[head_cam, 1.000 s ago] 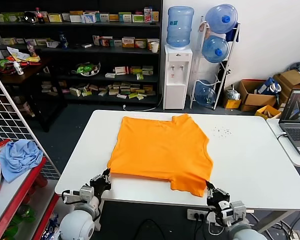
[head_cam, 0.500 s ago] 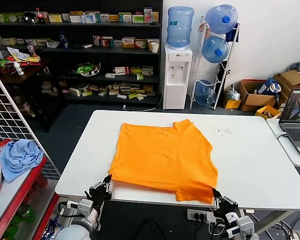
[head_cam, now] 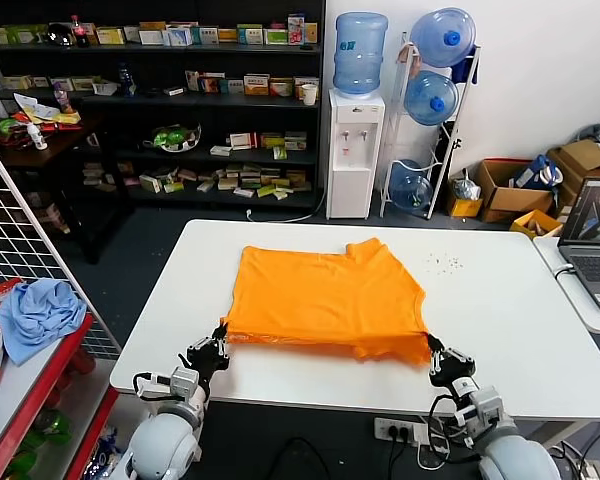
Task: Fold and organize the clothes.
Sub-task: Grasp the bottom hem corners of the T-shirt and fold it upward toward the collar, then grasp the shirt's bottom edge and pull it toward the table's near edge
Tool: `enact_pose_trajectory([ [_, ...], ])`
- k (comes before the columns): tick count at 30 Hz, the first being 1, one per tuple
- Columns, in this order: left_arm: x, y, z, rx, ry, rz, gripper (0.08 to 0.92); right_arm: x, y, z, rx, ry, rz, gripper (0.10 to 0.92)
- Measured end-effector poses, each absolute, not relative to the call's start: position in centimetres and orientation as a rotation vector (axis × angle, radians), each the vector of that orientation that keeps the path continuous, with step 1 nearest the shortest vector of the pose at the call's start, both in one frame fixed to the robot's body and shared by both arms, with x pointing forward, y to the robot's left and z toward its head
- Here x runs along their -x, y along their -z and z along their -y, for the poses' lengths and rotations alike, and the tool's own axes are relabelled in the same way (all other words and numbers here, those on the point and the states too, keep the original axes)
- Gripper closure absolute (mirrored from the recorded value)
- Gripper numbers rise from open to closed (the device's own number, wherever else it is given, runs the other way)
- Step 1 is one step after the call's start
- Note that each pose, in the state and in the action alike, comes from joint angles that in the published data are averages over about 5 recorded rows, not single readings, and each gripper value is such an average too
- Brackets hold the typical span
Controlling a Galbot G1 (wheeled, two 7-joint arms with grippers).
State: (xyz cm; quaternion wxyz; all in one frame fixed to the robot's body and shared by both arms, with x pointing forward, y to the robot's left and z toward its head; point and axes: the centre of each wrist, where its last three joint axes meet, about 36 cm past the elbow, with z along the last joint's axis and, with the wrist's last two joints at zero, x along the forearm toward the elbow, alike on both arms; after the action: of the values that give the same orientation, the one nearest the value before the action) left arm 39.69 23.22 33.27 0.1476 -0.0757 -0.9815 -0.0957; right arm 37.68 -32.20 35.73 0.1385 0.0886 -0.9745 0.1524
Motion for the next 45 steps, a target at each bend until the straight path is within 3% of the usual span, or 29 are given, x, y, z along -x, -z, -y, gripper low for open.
enact_pose_trajectory([
  [14,-44.2,-32.3,-22.7,0.247,0.328,2.812,0.896,-44.6,-34.5,32.5,-0.233,-0.358,2.773,0.897],
  [17,-44.7,-32.2,-22.6,0.255,0.333,2.809,0.896,-45.4,-34.5,32.5,-0.236,-0.341,2.757,0.859],
  [22,-45.0,-32.2,-22.7,0.266,0.336,2.800,0.872,-45.8,-34.8,32.8,-0.234,-0.334,2.729,0.720],
  [39,-42.9,-32.8,-23.5,0.258,0.252,2.746,0.395,-41.9,-36.9,33.8,-0.206,-0.291,2.606,0.250],
  [42,-43.0,-32.9,-23.5,0.251,0.230,2.738,0.308,-41.6,-36.7,33.9,-0.212,-0.278,2.593,0.208],
  [45,-43.1,-32.9,-23.5,0.244,0.216,2.730,0.227,-41.4,-36.5,33.8,-0.220,-0.267,2.584,0.216],
])
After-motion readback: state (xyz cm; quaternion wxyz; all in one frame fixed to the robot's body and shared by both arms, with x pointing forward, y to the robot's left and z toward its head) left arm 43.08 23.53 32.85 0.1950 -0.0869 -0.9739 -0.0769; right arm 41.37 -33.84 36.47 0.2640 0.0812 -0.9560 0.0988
